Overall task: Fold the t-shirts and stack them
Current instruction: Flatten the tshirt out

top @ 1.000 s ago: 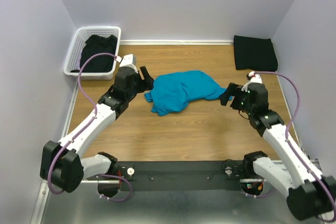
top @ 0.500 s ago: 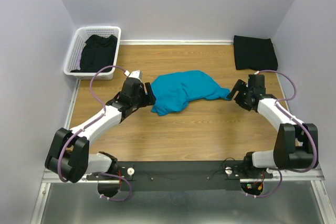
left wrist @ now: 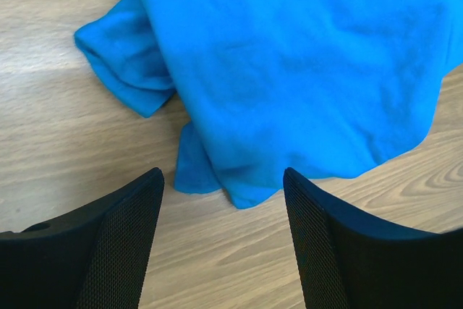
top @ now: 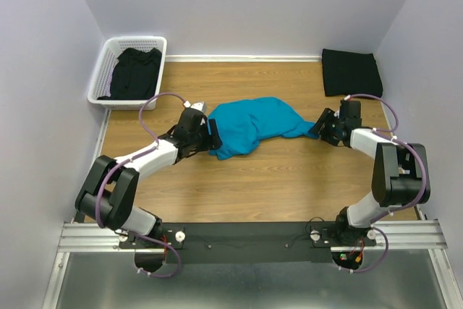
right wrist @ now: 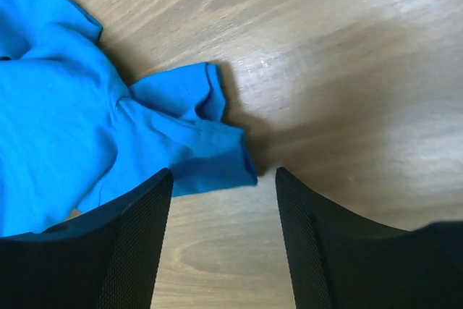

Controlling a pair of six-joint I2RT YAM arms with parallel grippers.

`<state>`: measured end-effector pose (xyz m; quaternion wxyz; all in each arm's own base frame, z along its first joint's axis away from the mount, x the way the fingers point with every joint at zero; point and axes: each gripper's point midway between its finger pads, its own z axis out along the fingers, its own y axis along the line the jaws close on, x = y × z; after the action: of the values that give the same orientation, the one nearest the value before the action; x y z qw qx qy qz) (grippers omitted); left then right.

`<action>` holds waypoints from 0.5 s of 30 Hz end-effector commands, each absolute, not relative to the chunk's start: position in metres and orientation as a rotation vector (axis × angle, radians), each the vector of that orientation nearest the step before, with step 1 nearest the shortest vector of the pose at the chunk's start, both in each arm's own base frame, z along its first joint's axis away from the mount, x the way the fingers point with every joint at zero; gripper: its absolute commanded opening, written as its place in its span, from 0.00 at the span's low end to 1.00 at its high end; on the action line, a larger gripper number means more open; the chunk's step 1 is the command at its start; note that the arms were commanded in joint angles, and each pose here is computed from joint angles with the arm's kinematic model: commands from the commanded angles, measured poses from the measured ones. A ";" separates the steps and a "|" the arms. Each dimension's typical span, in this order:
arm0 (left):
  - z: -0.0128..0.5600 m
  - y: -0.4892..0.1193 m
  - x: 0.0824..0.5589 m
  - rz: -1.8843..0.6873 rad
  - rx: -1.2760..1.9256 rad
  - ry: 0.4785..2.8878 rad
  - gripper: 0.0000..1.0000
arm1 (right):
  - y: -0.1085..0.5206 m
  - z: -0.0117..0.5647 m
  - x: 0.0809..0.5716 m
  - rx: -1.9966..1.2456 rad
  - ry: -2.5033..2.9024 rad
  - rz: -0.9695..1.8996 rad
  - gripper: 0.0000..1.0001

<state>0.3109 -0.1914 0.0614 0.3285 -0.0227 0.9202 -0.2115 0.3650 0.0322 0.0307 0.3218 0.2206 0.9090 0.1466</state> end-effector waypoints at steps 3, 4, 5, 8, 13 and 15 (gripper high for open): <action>0.070 -0.211 0.322 -0.609 -0.006 2.383 0.73 | 0.046 0.023 0.368 0.495 2.416 0.485 0.61; 0.069 -0.213 0.323 -0.610 -0.009 2.386 0.72 | 0.046 0.026 0.373 0.482 2.390 0.495 0.60; 0.067 -0.214 0.323 -0.608 -0.008 2.390 0.71 | 0.047 0.027 0.373 0.480 2.389 0.499 0.60; 0.061 -0.219 0.326 -0.610 -0.012 2.408 0.61 | 0.049 0.029 0.374 0.471 2.383 0.519 0.52; 0.066 -0.219 0.341 -0.564 -0.036 2.376 0.20 | 0.049 0.047 0.382 0.470 2.333 0.525 0.09; 0.073 -0.218 0.350 -0.537 -0.041 2.355 0.04 | 0.048 0.060 0.387 0.476 2.294 0.524 0.00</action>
<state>0.3274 -0.2145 0.0523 0.3164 -0.0105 0.9241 -0.2140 0.3719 0.0477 0.0317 0.3222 0.1907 0.9073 0.1915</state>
